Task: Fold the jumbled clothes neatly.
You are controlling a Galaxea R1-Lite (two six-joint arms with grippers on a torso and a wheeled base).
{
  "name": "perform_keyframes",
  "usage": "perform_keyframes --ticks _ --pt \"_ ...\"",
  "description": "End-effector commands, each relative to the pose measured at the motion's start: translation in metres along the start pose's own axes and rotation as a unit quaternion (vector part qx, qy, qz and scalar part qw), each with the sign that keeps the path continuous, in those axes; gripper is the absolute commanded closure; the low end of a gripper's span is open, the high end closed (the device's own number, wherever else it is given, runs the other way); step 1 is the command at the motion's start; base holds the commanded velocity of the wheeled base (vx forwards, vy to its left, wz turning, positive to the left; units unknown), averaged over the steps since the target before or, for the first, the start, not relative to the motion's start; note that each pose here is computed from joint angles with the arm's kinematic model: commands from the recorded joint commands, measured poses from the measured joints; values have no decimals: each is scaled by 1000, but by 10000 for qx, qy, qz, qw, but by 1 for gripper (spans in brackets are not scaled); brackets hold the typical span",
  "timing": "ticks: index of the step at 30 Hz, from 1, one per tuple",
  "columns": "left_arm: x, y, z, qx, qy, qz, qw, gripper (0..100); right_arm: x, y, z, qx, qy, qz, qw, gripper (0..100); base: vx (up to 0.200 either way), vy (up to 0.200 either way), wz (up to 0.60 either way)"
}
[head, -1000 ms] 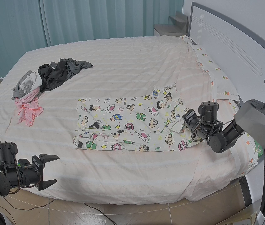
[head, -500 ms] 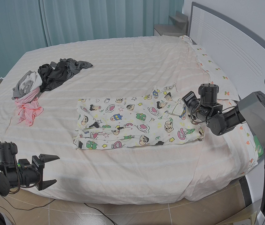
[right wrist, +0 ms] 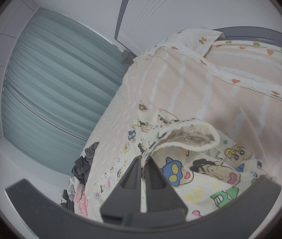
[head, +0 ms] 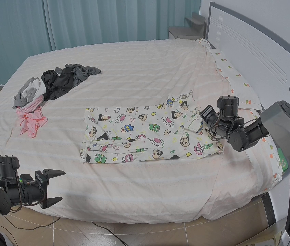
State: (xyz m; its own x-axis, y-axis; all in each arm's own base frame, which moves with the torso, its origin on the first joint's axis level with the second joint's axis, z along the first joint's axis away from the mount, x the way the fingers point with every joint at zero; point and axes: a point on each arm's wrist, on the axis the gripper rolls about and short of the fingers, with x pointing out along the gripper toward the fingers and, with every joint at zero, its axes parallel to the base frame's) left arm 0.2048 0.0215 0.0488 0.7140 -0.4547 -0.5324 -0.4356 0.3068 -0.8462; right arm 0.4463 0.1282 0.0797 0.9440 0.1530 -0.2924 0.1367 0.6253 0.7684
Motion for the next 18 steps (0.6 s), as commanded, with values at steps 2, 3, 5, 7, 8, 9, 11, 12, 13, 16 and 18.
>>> perform_keyframes --ticks 2,3,5,7,8,9,11,12,13,16,18 --pt "0 0 0 -1 8 5 10000 0 -25 2 4 -53 127 -108 9998 100 0 0 0" --pt "0 0 0 -1 8 5 10000 0 -29 3 6 -67 164 -147 9997 100 0 0 0" --pt "0 0 0 -1 8 5 10000 0 -35 4 5 -93 240 -232 9994 100 0 0 0" --pt "0 0 0 -1 8 5 10000 0 -40 4 2 -119 334 -304 9989 100 0 0 0" --pt "0 0 0 -1 8 5 10000 0 -41 4 1 -126 354 -308 9988 100 0 0 0" --pt "0 0 0 -1 8 5 10000 0 -45 1 -7 -154 469 -374 9981 100 0 0 0" --pt "0 0 0 -1 8 5 10000 0 -50 -1 -18 -207 616 -424 9970 100 0 0 0" --pt "0 0 0 -1 8 5 10000 0 -51 -1 -19 -212 630 -432 9969 100 0 0 0" --pt "0 0 0 -5 1 5 10000 0 -53 -5 -23 -221 707 -498 9960 100 0 0 0" --pt "0 0 0 3 5 -1 10000 0 -55 -9 -30 -260 787 -595 9948 100 0 0 0" --pt "0 0 0 -1 8 5 10000 0 -59 -11 -34 -288 838 -649 9940 100 0 0 0"
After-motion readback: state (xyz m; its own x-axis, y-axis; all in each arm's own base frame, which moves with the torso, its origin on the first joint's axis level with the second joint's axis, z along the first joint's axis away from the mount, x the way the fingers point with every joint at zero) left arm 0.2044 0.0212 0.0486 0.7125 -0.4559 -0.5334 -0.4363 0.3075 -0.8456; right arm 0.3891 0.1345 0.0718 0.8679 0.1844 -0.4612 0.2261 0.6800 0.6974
